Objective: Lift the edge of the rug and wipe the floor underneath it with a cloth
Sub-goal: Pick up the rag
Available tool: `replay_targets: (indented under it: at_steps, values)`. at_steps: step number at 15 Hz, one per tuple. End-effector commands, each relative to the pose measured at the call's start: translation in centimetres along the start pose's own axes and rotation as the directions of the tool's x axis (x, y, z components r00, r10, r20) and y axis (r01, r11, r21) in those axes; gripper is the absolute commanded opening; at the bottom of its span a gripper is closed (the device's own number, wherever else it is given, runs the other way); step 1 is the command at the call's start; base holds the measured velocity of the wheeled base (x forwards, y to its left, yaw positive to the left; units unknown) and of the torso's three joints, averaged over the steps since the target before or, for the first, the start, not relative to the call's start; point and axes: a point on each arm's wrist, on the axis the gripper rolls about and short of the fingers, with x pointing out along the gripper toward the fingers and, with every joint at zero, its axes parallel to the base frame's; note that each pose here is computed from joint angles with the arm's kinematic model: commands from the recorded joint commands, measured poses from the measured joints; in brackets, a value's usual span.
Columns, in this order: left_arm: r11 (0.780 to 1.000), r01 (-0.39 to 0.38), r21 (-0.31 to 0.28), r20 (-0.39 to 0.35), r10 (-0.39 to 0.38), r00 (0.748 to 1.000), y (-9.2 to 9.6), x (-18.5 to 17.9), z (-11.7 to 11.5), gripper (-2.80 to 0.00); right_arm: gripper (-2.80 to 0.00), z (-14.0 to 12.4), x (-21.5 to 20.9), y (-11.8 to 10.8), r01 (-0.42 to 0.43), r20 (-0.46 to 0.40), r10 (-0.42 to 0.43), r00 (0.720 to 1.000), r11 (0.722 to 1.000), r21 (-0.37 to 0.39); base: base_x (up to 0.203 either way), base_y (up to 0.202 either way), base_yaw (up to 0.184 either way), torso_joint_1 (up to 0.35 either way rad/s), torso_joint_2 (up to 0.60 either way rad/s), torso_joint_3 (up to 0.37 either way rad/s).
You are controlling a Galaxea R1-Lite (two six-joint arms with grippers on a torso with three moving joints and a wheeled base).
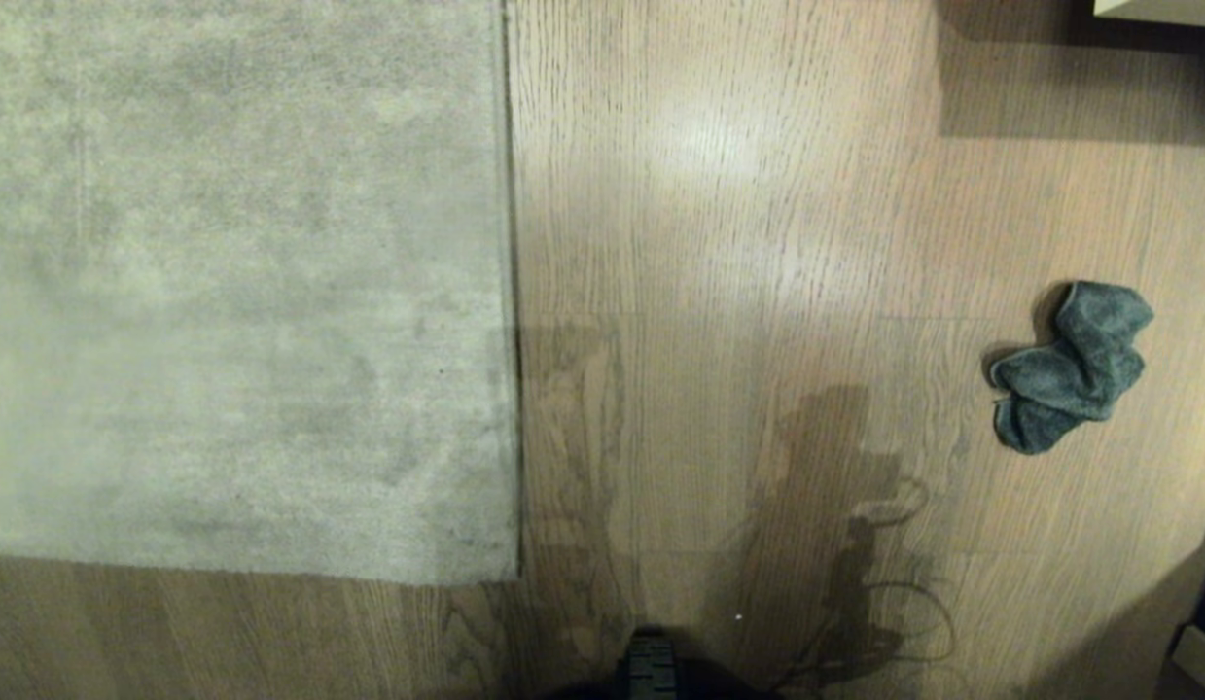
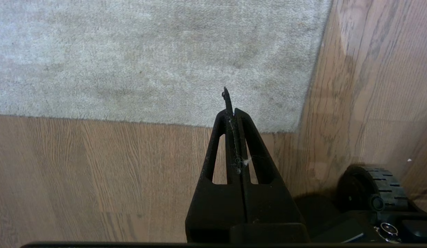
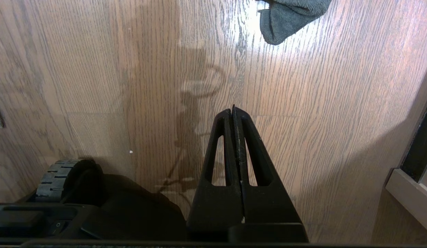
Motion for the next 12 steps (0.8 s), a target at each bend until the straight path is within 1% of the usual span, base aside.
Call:
replay_targets:
  at_steps: [1, 12]
  values:
    - [1.000, 0.000, -0.001, 0.000, 0.000, 1.000, 0.00, 0.00, 0.00, -2.80, -2.80, 0.00, 0.00, 0.00, 0.000, 0.001, 0.000, 1.000, 1.000, -0.001, 0.000, 0.000, 0.000, 0.000, 0.00, 0.000]
    - [1.000, 0.000, -0.001, 0.000, 0.000, 1.000, 0.00, 0.00, 0.00, -2.80, -2.80, 0.00, 0.00, 0.00, -0.001, 0.001, 0.001, 1.000, 1.000, -0.001, 0.000, 0.000, 0.000, 0.000, 0.00, 0.000]
